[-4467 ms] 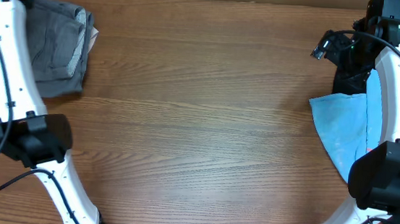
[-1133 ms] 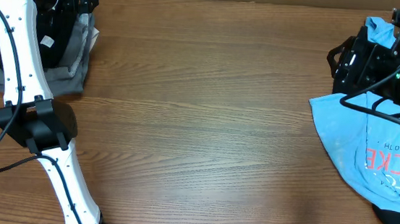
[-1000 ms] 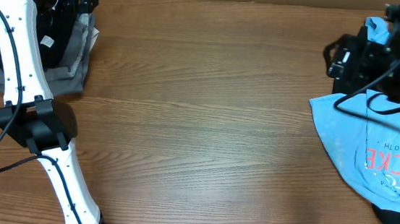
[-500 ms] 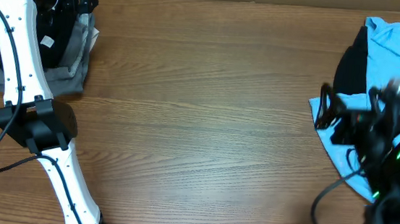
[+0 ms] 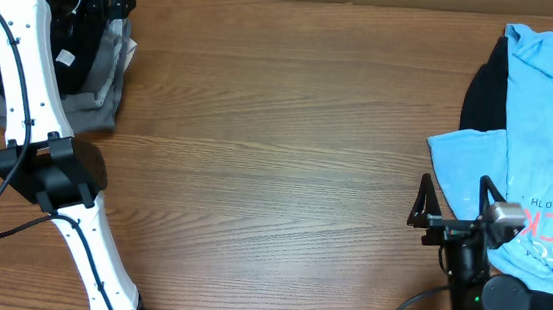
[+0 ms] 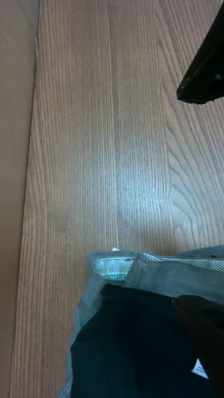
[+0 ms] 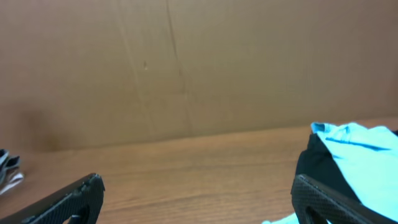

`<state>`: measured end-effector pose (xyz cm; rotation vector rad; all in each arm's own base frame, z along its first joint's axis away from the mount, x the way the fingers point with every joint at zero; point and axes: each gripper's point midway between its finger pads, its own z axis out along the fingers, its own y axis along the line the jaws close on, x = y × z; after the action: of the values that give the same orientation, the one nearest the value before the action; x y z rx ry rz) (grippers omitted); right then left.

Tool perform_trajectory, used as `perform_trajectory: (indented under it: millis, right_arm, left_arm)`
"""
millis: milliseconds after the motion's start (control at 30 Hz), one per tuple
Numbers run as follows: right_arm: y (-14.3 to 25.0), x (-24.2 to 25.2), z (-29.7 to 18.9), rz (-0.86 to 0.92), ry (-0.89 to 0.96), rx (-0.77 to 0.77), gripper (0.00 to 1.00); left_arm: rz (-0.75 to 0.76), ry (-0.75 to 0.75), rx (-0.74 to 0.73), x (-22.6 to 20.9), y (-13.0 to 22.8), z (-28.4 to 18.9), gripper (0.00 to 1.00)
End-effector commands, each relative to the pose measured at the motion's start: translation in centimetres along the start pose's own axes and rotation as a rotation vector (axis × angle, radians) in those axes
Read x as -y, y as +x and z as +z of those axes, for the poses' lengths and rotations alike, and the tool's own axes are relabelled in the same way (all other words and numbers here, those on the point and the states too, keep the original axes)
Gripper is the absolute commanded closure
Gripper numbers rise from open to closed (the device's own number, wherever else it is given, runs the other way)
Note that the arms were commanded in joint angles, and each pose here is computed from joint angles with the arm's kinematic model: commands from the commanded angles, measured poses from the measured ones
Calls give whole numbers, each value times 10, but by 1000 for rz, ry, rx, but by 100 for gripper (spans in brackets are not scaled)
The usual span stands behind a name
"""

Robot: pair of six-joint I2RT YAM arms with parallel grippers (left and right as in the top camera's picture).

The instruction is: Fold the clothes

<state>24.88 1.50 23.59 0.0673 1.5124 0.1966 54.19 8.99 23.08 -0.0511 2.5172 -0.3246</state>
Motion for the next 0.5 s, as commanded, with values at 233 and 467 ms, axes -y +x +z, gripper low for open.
perform_trajectory:
  millis: [233, 467]
  right_arm:
    - [27, 11, -7, -5, 25, 73, 0]
    - [63, 18, -7, 3, 53, -74, 0]
  left_arm:
    - [16, -5, 47, 11, -11, -21, 0]
    - [16, -5, 47, 11, -11, -21, 0]
